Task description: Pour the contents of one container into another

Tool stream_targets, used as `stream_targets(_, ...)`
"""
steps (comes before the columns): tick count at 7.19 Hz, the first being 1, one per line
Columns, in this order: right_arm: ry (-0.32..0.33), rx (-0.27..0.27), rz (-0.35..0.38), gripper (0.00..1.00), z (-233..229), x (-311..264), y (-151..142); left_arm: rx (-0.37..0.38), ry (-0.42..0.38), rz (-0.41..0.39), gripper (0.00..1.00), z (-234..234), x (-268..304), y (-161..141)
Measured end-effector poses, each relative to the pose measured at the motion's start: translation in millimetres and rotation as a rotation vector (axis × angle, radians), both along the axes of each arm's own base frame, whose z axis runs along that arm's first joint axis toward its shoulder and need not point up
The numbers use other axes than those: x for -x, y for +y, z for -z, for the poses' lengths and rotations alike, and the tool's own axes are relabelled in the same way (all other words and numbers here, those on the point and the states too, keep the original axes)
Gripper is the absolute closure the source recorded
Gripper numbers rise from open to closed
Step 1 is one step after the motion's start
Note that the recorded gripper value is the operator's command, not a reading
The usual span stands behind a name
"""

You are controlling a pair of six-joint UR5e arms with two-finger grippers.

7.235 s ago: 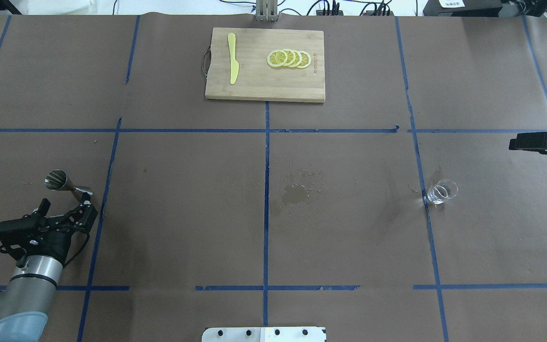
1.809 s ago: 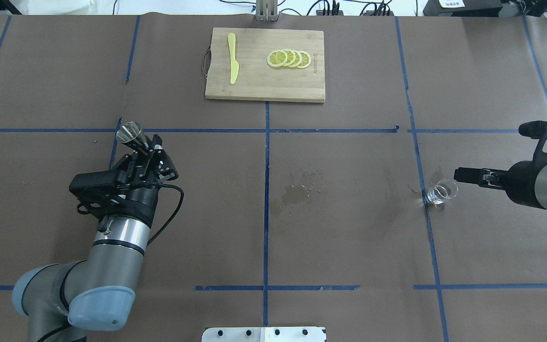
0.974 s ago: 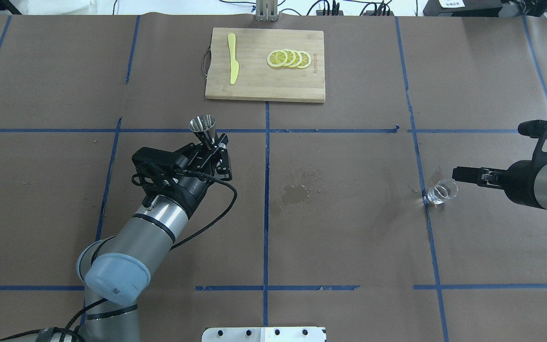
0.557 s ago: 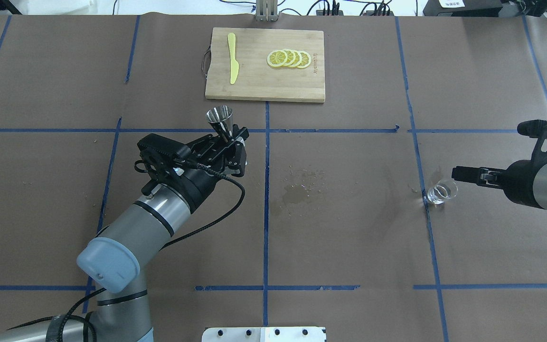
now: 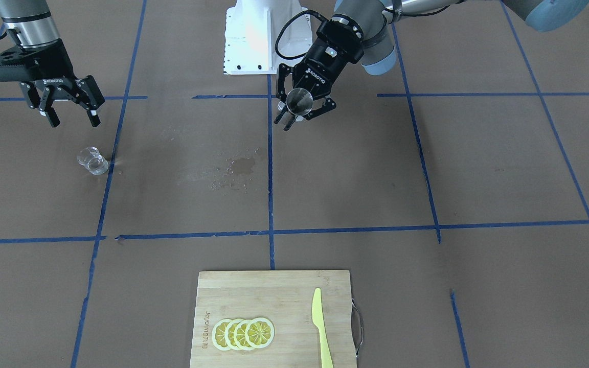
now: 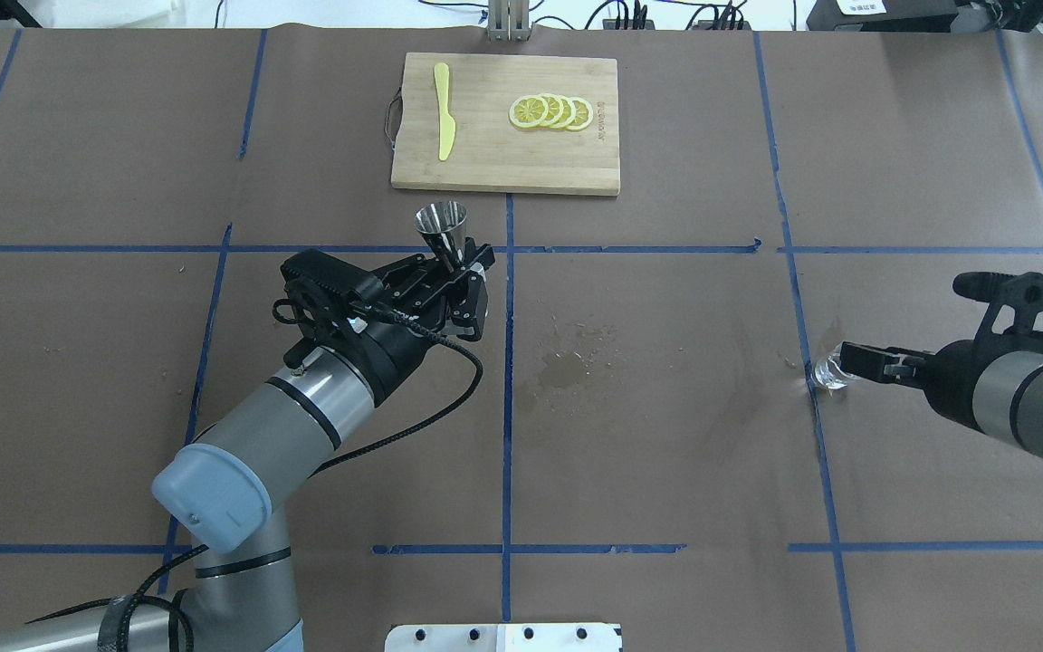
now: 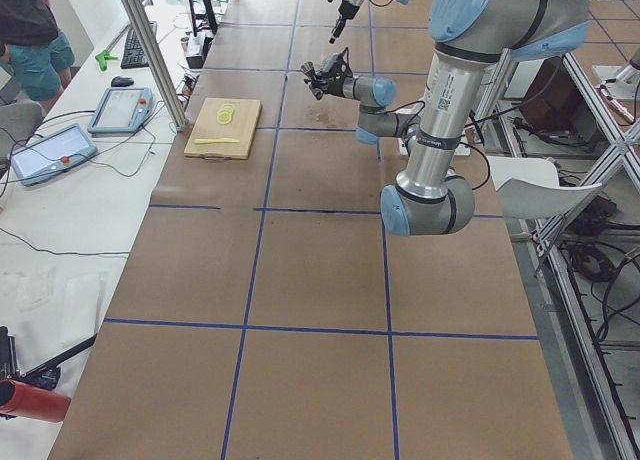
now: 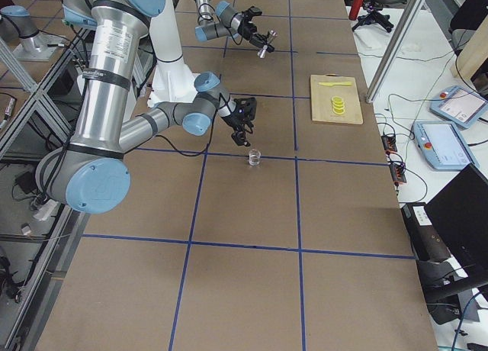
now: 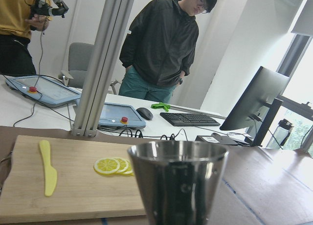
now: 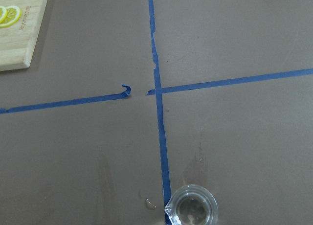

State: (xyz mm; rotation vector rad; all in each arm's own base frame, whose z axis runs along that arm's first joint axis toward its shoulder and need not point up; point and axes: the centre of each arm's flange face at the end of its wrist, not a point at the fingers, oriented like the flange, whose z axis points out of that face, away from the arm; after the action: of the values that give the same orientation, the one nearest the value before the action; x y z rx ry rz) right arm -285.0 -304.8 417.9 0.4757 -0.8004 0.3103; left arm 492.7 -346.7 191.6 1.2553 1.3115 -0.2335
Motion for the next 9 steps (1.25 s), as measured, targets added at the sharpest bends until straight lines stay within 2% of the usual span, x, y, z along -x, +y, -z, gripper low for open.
stream_targets(2, 0.083, -0.104, -0.053, 0.01, -16.2, 18.5, 32.8, -0.022, -0.032, 0.007, 1.0, -1.4, 1.1, -2.6)
stream_targets(4, 0.13, -0.172, -0.114, 0.0, -38.6, 33.8, 48.9, -0.03, -0.052, 0.013, 1.0, -4.4, 0.8, -3.8)
stream_targets(7, 0.171, -0.296, -0.2, 0.0, -77.0, 55.2, 61.8, -0.051, -0.095, 0.015, 1.0, -10.3, -2.4, -1.4)
stream_targets(9, 0.178, -0.349, -0.235, 0.0, -96.0, 74.5, 62.6, -0.053, -0.098, 0.01, 1.0, -10.7, -4.8, 0.8)
